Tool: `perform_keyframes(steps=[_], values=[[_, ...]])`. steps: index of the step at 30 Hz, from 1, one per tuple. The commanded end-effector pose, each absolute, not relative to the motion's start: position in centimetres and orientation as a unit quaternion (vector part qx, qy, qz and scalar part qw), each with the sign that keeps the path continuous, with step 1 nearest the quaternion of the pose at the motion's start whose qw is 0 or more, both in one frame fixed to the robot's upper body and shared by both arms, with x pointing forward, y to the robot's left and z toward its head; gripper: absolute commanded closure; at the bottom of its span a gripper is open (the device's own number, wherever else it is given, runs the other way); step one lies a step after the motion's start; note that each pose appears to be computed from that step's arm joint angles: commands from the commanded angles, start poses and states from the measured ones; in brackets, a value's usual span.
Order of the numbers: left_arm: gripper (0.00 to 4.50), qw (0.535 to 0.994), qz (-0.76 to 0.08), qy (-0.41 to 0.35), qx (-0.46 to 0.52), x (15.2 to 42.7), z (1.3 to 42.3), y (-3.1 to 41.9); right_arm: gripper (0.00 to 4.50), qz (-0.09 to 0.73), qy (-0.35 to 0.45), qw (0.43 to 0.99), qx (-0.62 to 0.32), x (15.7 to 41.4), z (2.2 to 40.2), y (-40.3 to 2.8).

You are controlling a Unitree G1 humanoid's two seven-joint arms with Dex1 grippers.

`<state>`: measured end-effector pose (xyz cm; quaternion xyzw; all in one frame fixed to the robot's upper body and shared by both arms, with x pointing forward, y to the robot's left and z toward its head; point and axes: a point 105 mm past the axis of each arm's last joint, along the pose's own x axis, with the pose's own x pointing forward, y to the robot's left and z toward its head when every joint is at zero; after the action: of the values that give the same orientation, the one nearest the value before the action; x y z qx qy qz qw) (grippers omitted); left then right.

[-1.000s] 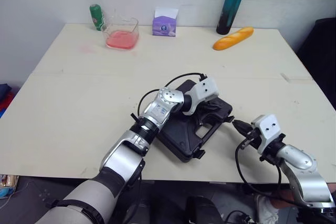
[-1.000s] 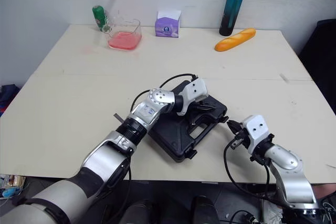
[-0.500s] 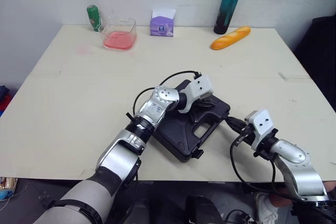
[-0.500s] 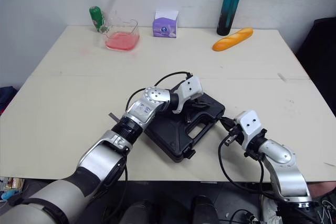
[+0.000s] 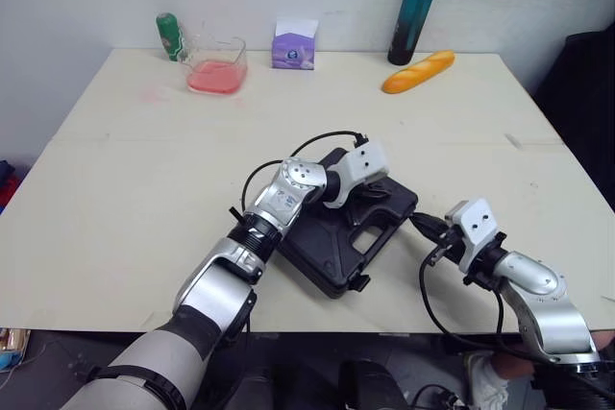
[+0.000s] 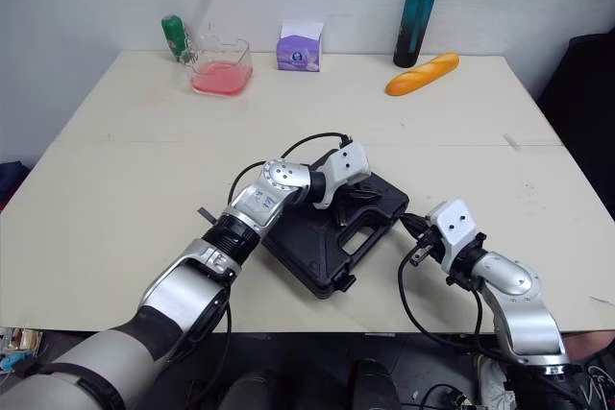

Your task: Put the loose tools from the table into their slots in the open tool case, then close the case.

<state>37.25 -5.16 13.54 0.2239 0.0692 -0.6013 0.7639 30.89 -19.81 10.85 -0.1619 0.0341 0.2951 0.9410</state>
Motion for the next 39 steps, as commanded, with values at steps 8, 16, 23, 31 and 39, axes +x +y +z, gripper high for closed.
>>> perform_keyframes(steps=[8, 16, 23, 31, 39], values=[[4.42, 0.735, -0.575, 0.253, 0.256, 35.6, 3.8, -1.3, 4.50, 0.333, 0.001, 0.926, -0.179, 31.9, 12.9, -18.5], [4.42, 0.745, -0.569, 0.243, 0.249, 35.9, 4.1, -1.1, 4.50, 0.337, 0.021, 0.924, -0.178, 31.7, 12.4, -18.4], [4.42, 0.747, -0.575, 0.223, 0.247, 35.9, 5.0, -1.3, 4.50, 0.340, 0.021, 0.920, -0.191, 30.4, 13.0, -19.5], [4.42, 0.741, -0.578, 0.231, 0.250, 35.5, 4.3, -1.3, 4.50, 0.346, 0.014, 0.920, -0.184, 30.4, 13.1, -19.0], [4.42, 0.738, -0.582, 0.232, 0.252, 35.2, 4.1, -1.3, 4.50, 0.339, 0.007, 0.922, -0.188, 30.8, 12.9, -19.1]])
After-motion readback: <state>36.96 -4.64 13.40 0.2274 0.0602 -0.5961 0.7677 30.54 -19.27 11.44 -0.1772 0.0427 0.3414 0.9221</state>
